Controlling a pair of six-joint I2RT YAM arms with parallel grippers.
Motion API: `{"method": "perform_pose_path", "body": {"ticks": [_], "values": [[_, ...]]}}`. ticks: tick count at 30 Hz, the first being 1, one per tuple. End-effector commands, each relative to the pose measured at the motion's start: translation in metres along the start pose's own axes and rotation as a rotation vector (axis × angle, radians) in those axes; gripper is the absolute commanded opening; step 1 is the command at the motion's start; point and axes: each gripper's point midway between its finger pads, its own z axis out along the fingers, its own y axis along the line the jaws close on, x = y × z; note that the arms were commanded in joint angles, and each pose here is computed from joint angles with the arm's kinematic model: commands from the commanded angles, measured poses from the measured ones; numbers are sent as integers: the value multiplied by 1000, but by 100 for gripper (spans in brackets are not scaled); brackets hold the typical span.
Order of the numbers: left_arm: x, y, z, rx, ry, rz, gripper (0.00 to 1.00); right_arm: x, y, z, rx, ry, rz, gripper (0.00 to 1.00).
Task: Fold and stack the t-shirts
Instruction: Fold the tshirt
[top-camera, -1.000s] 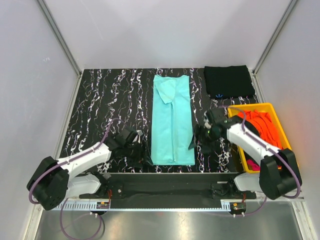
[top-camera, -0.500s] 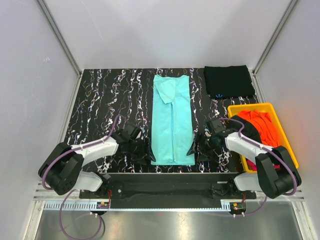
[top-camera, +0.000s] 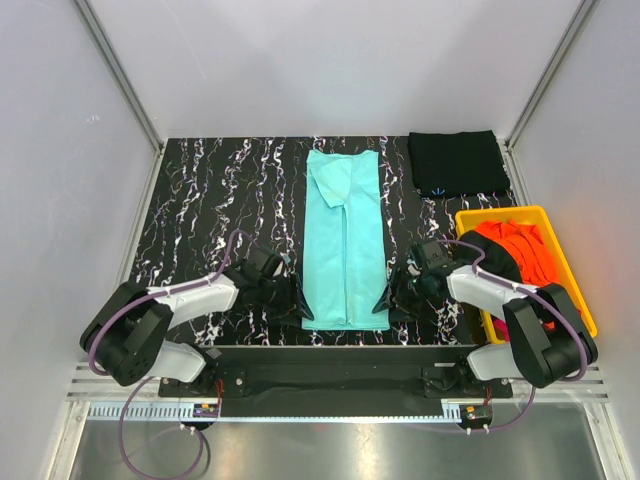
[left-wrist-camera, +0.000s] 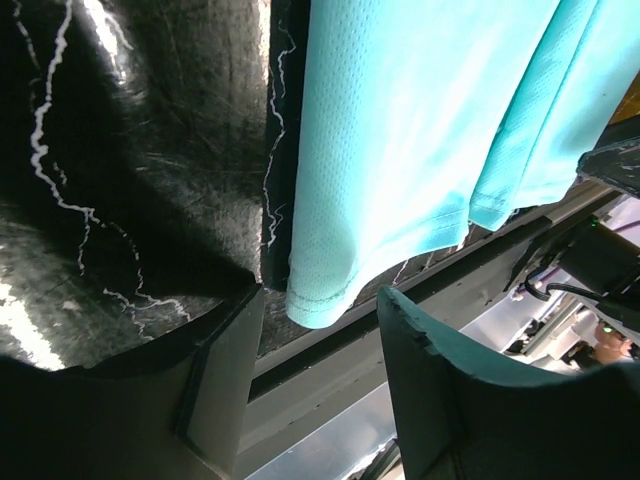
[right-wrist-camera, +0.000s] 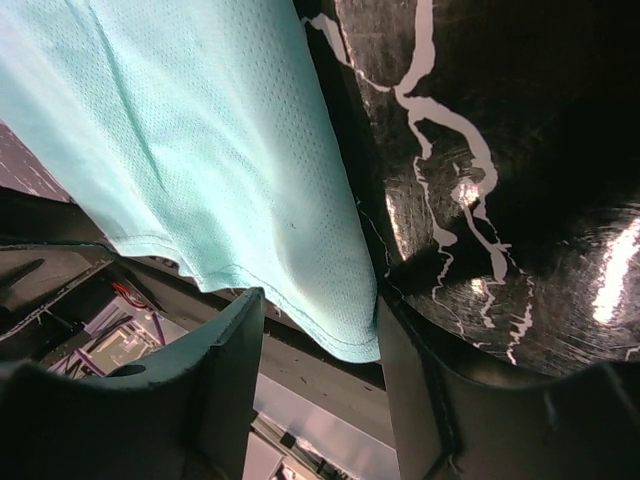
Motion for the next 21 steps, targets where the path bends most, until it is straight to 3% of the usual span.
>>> {"method": "perform_pose_path", "body": {"ticks": [1,13,21], "values": [[3,25,9,-65,-14,-18,55,1,-6,4,9,-8,15,56],[6,27,12,-62,2,-31,50,11,-25,-3,87,-14,60,60],[8,29,12,-65,7,-38,46,12,-28,-1,129,15,78,57]]}}
